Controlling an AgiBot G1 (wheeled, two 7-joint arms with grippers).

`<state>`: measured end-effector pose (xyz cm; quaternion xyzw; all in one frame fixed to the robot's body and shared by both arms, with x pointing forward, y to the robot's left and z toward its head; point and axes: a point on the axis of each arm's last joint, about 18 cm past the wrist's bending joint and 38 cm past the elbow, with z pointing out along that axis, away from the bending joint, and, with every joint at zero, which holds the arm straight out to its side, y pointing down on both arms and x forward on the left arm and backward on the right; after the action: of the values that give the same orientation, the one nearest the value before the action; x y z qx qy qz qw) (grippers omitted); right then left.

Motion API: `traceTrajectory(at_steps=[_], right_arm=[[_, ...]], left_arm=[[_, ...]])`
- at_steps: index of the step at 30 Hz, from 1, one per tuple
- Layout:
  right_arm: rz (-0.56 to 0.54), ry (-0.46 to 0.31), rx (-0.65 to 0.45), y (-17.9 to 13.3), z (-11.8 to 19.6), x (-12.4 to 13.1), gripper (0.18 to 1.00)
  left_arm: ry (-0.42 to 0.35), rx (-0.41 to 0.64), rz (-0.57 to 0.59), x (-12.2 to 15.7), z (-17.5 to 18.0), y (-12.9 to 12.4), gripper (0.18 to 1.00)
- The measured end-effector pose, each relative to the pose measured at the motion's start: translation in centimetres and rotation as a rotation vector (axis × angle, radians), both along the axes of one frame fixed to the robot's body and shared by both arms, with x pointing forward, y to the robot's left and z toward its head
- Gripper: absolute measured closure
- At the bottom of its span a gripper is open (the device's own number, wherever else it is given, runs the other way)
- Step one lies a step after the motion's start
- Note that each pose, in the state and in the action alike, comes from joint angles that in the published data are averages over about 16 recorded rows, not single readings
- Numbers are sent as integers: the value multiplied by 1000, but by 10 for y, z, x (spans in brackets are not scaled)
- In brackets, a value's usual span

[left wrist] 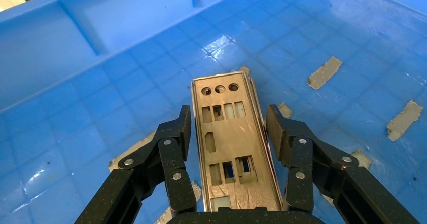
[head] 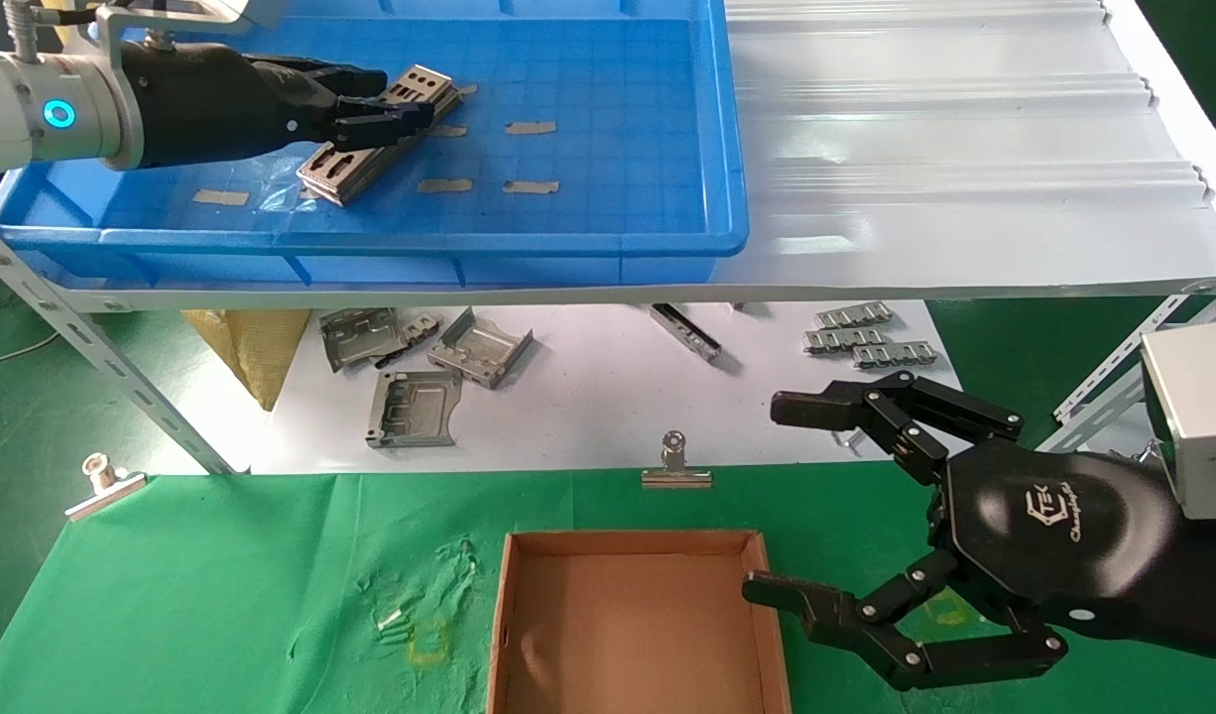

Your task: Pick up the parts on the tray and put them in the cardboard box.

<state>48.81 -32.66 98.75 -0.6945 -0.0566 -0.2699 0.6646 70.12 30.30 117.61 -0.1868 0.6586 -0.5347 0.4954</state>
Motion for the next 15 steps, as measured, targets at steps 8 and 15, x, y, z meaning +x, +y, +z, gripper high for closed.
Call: traceTrajectory(at_steps=[8,15], right_arm=[[0,0,0,0,0,0,178],[0,0,0,0,0,0,178]], left_arm=[[-6,-3,3,0,1,0,647],[-12,-5,2,0,3,0,694]])
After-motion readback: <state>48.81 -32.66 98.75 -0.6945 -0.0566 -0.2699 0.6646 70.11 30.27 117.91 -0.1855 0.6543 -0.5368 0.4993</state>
